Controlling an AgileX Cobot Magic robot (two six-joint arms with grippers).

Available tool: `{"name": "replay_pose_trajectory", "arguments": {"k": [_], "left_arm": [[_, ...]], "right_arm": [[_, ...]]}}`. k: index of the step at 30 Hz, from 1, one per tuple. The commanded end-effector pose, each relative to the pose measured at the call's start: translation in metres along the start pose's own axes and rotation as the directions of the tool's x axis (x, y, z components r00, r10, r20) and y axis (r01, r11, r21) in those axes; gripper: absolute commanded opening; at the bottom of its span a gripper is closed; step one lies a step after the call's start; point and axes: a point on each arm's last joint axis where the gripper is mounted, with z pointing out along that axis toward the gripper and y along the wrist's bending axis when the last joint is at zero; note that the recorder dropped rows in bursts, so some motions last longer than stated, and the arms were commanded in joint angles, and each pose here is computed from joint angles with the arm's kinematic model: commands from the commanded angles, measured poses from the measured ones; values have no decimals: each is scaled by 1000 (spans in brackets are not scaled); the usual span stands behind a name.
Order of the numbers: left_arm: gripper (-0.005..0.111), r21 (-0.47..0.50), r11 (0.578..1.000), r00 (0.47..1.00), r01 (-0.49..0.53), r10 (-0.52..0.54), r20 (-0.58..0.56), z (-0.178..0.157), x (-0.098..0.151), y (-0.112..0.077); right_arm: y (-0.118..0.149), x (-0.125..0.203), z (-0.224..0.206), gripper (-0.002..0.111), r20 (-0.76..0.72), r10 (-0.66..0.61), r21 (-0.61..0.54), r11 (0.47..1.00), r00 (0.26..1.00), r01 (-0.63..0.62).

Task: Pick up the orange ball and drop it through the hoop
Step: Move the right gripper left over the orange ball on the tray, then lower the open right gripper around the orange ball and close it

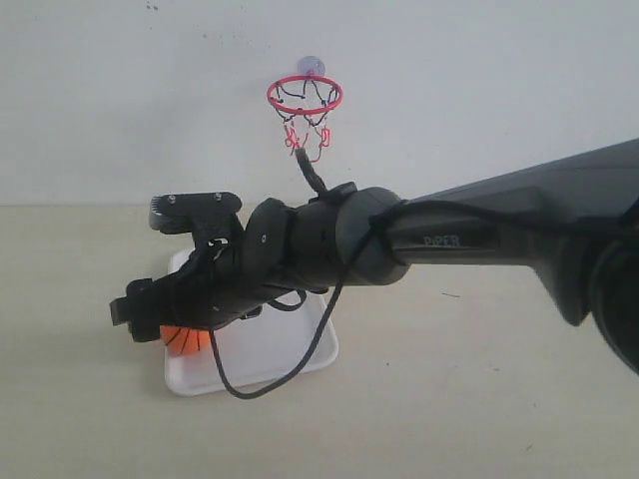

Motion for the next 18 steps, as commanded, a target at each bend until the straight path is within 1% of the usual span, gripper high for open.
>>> {"name": "replay_pose_trajectory", "arguments": {"k": [1,3,7,11,18], "left_arm": [[4,-1,1000,1000,11,-11,12,0,0,0],[4,-1,1000,1000,11,-11,12,0,0,0],[4,-1,1000,1000,11,-11,12,0,0,0],[4,-1,1000,1000,11,-11,12,0,0,0],[4,-1,1000,1000,11,-11,12,0,0,0]], "right_arm": [[-3,0,5,82,6,-4,9,1000,1000,4],[-4,-1,5,82,24,-21,19,1000,999,21],[-9,-2,7,82,35,-18,31,999,999,17],[-20,0,13,82,36,-6,51,999,999,4],[-22,2,18,82,27,-6,53,999,1000,4]]}}
